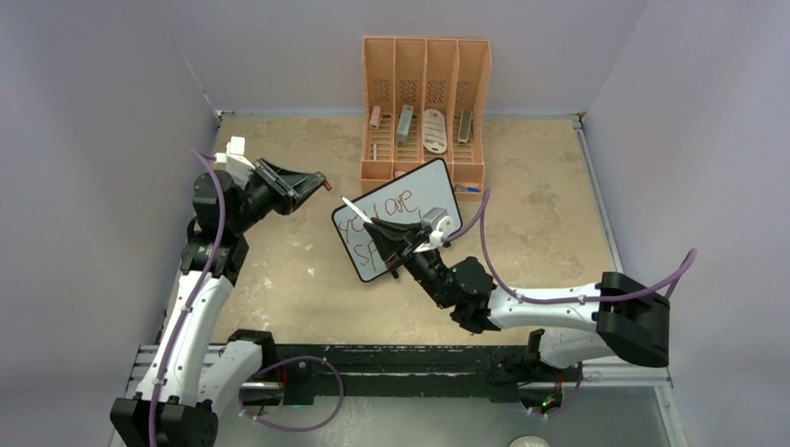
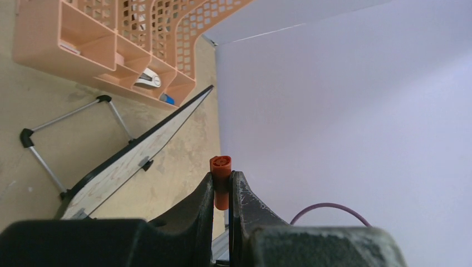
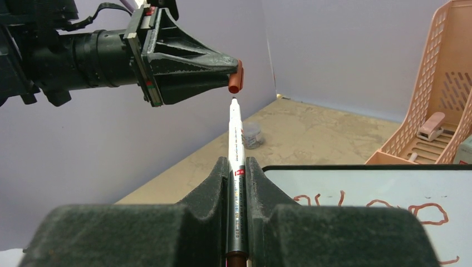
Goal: Write a sentence on the whiteboard
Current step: Close the whiteboard marker at the center of the board.
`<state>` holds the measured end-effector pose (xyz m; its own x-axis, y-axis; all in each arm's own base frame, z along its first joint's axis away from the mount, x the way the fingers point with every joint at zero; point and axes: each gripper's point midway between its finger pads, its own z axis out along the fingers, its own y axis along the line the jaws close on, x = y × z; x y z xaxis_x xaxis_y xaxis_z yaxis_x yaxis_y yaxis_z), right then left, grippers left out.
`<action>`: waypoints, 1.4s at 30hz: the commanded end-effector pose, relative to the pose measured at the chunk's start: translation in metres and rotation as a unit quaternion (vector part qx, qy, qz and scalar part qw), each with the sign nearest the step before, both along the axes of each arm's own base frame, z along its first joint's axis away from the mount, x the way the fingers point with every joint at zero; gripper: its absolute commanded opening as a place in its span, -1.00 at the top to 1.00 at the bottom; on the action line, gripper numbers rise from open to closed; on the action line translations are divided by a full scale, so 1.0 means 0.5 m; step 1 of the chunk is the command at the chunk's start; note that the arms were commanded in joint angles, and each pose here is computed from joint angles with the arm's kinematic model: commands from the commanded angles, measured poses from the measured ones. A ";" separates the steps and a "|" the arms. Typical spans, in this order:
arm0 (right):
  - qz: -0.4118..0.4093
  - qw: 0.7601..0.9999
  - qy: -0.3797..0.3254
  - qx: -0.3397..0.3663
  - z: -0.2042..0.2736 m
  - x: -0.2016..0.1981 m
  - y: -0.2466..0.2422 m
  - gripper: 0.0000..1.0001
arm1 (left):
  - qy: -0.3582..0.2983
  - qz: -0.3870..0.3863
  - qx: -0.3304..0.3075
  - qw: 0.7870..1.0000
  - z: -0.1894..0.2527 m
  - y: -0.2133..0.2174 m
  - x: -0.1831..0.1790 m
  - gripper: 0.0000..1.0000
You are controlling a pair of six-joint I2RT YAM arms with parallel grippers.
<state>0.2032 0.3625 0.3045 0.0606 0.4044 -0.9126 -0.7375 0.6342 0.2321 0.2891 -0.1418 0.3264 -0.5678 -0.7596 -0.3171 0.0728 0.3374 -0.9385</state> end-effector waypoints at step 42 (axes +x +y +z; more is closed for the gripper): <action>-0.030 0.995 -0.055 0.084 0.107 0.009 -0.006 1.00 | -0.083 -0.047 -0.046 0.994 0.100 -0.043 -0.037 1.00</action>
<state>0.2065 0.3663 0.3225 0.1367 0.4560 -0.8794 -0.7368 0.6402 0.2175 0.2787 -0.1596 0.3600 -0.5841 -0.7456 -0.3210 0.1896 0.2592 -0.9470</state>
